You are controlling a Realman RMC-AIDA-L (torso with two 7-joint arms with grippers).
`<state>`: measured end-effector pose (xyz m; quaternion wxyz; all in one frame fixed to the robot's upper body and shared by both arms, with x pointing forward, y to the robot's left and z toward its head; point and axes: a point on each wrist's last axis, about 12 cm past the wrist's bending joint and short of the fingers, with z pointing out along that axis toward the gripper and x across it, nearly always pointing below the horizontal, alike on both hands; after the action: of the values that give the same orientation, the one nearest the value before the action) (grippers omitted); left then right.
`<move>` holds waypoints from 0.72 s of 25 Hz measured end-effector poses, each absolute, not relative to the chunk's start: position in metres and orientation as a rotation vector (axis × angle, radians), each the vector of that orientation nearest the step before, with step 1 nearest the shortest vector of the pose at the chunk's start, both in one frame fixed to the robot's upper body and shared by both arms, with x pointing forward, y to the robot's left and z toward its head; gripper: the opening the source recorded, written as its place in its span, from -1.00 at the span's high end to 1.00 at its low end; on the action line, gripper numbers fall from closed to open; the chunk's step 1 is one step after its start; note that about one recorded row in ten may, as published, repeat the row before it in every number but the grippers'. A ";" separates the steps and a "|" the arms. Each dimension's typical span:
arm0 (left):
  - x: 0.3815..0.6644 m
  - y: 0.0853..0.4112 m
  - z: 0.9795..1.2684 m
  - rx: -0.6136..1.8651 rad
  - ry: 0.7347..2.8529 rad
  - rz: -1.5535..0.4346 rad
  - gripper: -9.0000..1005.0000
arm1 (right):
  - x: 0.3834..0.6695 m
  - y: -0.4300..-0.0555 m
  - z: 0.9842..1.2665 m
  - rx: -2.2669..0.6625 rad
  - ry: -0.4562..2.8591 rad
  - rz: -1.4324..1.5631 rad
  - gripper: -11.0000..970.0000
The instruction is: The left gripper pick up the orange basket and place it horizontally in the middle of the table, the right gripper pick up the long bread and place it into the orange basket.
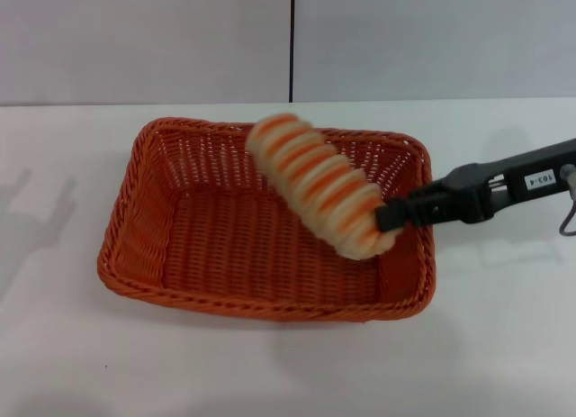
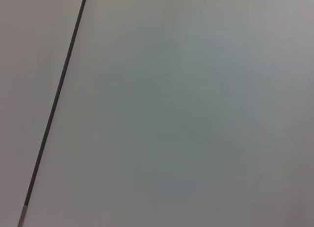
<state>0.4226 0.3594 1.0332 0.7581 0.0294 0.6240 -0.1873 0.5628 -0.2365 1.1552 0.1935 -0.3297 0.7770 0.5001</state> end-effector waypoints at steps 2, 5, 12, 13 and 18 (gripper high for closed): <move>0.423 0.359 1.033 0.066 1.360 -0.407 -0.36 | 0.563 -0.237 1.155 -0.920 2.177 1.396 0.71; 0.424 0.359 1.034 0.074 1.358 -0.404 -0.36 | 0.565 -0.237 1.152 -0.913 2.168 1.382 0.64; 0.425 0.357 1.035 0.089 1.345 -0.401 -0.36 | 0.567 -0.239 1.161 -0.967 1.989 1.340 0.02; 0.425 0.357 1.035 0.095 1.342 -0.394 -0.36 | 0.565 -0.244 1.164 -0.957 1.861 1.327 -0.10; 0.426 0.361 1.036 0.114 1.342 -0.345 -0.36 | 0.556 -0.261 1.160 -0.862 1.577 1.231 -0.33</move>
<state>0.4261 0.3606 1.0356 0.7679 0.0525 0.6183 -0.1588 0.5563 -0.2608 1.1603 0.4631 -0.3506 0.6416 0.5009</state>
